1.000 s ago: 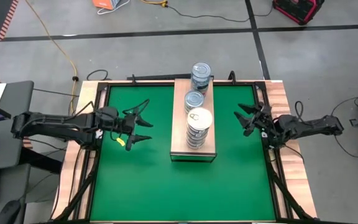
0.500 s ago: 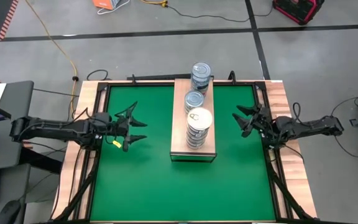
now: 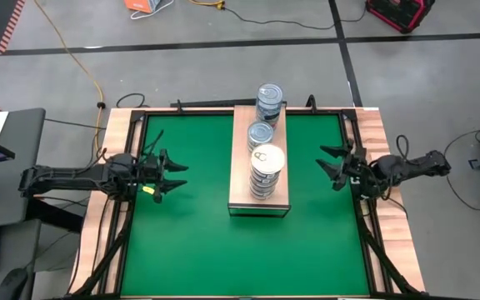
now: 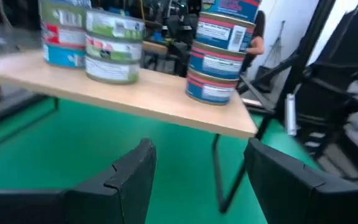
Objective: Stack canned seafood by type on shelf
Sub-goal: Return to Home Position
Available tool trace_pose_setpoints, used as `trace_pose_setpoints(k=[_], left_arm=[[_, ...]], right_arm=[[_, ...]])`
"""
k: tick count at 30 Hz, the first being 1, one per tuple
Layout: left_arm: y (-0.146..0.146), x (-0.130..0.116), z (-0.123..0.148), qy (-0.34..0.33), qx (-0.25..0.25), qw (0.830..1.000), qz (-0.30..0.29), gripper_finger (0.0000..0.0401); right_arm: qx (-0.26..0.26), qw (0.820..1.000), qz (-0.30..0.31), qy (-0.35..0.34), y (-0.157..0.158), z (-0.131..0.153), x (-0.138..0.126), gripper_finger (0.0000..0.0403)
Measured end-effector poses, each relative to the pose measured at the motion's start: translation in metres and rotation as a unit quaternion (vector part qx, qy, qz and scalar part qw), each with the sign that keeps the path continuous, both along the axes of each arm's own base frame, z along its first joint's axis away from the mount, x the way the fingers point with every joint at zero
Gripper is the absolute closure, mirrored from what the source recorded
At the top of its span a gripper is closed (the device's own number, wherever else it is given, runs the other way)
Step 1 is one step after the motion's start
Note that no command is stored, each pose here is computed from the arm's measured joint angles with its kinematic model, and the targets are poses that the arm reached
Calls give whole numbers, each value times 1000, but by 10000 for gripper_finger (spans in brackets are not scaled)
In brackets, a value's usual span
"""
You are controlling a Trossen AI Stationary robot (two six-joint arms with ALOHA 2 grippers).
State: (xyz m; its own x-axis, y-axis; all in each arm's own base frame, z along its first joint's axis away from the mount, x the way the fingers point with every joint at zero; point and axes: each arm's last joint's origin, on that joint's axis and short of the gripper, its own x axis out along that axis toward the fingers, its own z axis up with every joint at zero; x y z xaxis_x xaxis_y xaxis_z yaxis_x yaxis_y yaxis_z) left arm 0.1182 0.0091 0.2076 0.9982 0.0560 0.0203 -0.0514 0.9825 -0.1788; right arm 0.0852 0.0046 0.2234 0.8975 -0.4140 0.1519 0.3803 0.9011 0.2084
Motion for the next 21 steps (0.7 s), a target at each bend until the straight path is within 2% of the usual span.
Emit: trace_pose_setpoints(k=[2, 5, 8, 11, 17, 21], left_arm=[[-1, 0, -2, 8, -13, 1000, -19, 168], [-2, 0, -2, 10, -8, 1000, -29, 168], [0, 0, -2, 8, -3, 1000, 2, 168], [1, 0, -2, 8, 0, 1000, 29, 168], [3, 0, -2, 10, -9, 999, 48, 168], [3, 0, -2, 14, 7, 999, 48, 168]], right_arm=[[9, 1000, 10, 6, 1, -7, -2, 109], [23, 999, 30, -26, 3, -18, -1, 109], [1, 998, 45, -48, 7, -29, 3, 109], [-3, 997, 55, -55, 8, -29, 2, 109], [13, 997, 58, -55, 9, -30, 3, 109], [2, 998, 57, -37, 9, -33, 3, 109]])
